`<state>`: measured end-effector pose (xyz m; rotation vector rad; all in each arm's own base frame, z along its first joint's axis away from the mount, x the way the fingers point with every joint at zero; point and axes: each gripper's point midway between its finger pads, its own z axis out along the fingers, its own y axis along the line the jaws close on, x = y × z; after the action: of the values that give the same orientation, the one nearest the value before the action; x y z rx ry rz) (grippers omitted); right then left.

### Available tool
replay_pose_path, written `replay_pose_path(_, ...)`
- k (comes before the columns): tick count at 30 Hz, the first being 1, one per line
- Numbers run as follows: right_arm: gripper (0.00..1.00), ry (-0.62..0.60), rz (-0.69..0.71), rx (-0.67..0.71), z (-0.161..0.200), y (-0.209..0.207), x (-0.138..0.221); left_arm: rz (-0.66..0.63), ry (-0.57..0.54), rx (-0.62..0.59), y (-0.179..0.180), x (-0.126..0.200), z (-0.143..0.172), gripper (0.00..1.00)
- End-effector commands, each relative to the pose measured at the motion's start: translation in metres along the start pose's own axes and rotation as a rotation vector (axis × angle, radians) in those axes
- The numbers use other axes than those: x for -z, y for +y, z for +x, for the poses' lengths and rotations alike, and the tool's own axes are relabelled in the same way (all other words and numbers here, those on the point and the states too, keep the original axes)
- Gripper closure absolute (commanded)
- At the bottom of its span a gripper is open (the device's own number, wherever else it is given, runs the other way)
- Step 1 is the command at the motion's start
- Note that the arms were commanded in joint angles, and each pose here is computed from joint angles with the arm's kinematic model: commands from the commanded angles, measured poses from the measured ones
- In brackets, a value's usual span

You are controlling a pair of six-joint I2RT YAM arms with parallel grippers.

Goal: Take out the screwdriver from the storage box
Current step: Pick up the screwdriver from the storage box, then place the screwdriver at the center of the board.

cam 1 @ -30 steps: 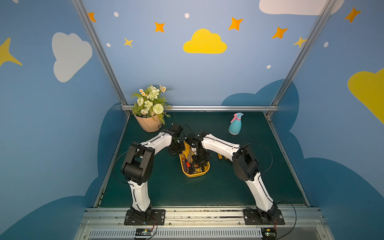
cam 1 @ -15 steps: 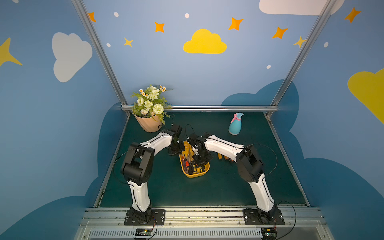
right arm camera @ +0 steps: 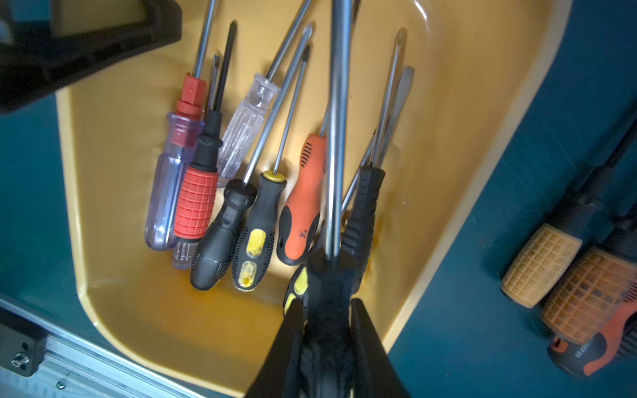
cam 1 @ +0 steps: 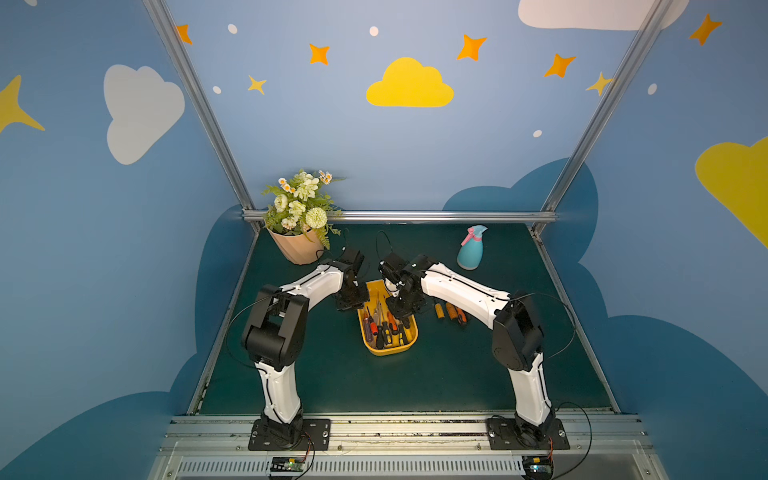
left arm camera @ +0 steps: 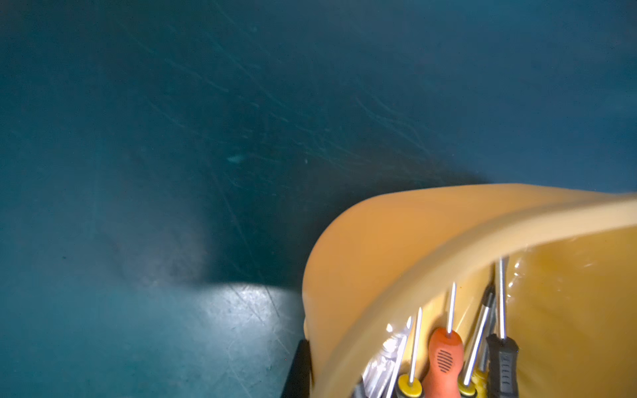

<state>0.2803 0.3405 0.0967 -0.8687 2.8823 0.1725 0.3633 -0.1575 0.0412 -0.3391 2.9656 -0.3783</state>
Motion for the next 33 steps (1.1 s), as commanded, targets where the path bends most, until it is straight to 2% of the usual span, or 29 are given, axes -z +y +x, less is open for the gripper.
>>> replay_pose_path(1, 0.99, -0.074, 0.038, -0.02, -0.007, -0.016, 0.028, 0.031, -0.015, -0.009, -0.007, 0.016, -0.003, 0.98)
replay_pose_path(8, 0.98, -0.088, 0.074, -0.11, -0.005, -0.062, 0.036, 0.028, -0.011, -0.009, -0.006, 0.014, -0.001, 0.97)
replay_pose_path(15, 0.98, 0.065, 0.114, -0.198, 0.011, -0.095, -0.007, 0.028, -0.014, -0.011, -0.006, 0.016, -0.002, 0.98)
replay_pose_path(22, 0.98, 0.151, 0.112, -0.238, 0.011, -0.1, -0.042, 0.021, -0.013, -0.012, -0.004, 0.017, -0.003, 0.98)
replay_pose_path(28, 0.97, 0.208, 0.144, -0.262, 0.012, -0.114, -0.058, 0.022, -0.018, -0.014, -0.005, 0.019, -0.003, 0.98)
replay_pose_path(33, 0.89, 0.232, 0.181, -0.264, 0.017, -0.124, -0.062, 0.023, -0.017, -0.021, -0.006, 0.019, -0.004, 0.98)
